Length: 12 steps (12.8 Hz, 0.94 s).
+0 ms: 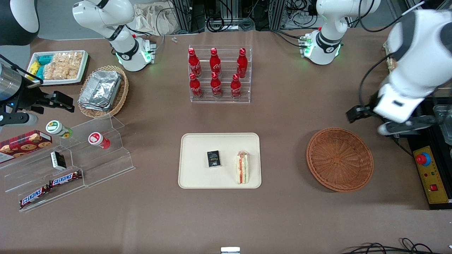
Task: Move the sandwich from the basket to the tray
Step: 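Open the left gripper to release the sandwich and raise away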
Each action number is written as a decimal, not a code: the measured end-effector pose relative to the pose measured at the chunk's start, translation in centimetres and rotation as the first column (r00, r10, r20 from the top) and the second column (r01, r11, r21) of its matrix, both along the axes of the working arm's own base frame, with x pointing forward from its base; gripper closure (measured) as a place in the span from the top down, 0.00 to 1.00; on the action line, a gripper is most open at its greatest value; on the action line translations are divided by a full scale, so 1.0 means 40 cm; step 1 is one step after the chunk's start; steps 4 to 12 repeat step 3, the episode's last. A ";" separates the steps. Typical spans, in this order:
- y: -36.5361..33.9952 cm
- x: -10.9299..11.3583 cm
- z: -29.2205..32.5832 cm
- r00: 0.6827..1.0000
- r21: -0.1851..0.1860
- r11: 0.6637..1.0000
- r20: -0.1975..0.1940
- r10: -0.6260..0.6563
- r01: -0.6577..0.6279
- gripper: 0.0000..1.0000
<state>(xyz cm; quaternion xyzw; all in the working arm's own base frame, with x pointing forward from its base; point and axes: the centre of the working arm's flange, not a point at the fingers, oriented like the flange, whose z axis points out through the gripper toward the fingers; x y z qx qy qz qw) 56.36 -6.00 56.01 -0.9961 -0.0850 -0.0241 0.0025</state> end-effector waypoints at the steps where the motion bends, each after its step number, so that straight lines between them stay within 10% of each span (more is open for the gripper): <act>1: 0.057 0.005 0.034 1.000 -0.014 1.000 0.009 0.006 -0.006 1.00; 12: 0.126 0.031 0.088 0.998 -0.023 0.999 0.050 0.032 -0.030 1.00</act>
